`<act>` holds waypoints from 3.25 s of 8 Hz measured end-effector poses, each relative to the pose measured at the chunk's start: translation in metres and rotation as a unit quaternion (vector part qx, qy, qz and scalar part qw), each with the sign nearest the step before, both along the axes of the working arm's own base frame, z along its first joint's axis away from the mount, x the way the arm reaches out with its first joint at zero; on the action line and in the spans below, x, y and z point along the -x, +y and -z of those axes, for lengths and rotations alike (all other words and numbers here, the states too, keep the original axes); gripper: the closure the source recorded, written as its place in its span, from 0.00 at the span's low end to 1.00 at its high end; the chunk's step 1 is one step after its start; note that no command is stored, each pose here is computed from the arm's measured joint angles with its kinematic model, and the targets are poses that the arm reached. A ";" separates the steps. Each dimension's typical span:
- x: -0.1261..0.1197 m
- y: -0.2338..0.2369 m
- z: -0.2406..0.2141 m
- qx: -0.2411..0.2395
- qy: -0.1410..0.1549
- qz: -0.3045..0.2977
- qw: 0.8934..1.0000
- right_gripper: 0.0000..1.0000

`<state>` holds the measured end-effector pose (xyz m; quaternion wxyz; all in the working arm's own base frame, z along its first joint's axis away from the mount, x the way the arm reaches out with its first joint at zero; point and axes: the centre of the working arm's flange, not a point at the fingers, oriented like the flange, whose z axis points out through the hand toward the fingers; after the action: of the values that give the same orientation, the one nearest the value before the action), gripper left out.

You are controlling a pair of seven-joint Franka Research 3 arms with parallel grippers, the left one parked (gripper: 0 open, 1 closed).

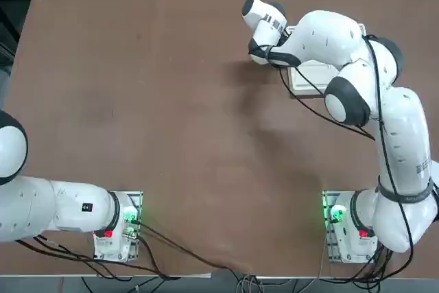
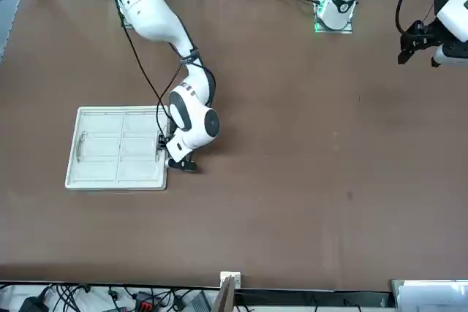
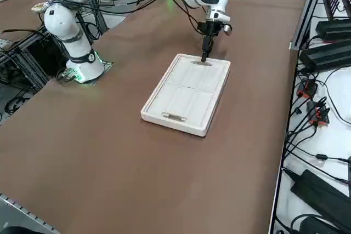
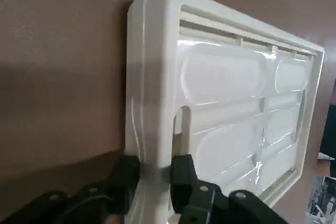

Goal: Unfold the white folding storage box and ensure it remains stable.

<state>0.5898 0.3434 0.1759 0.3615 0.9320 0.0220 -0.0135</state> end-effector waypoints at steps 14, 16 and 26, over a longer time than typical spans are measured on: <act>0.004 0.012 -0.019 0.056 -0.008 -0.003 0.998 0.71; 0.008 0.017 -0.024 0.077 -0.011 -0.010 0.997 0.71; 0.015 0.028 -0.047 0.149 -0.031 -0.026 0.988 0.71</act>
<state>0.5745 0.3711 0.2234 0.4973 0.8667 0.0332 0.0217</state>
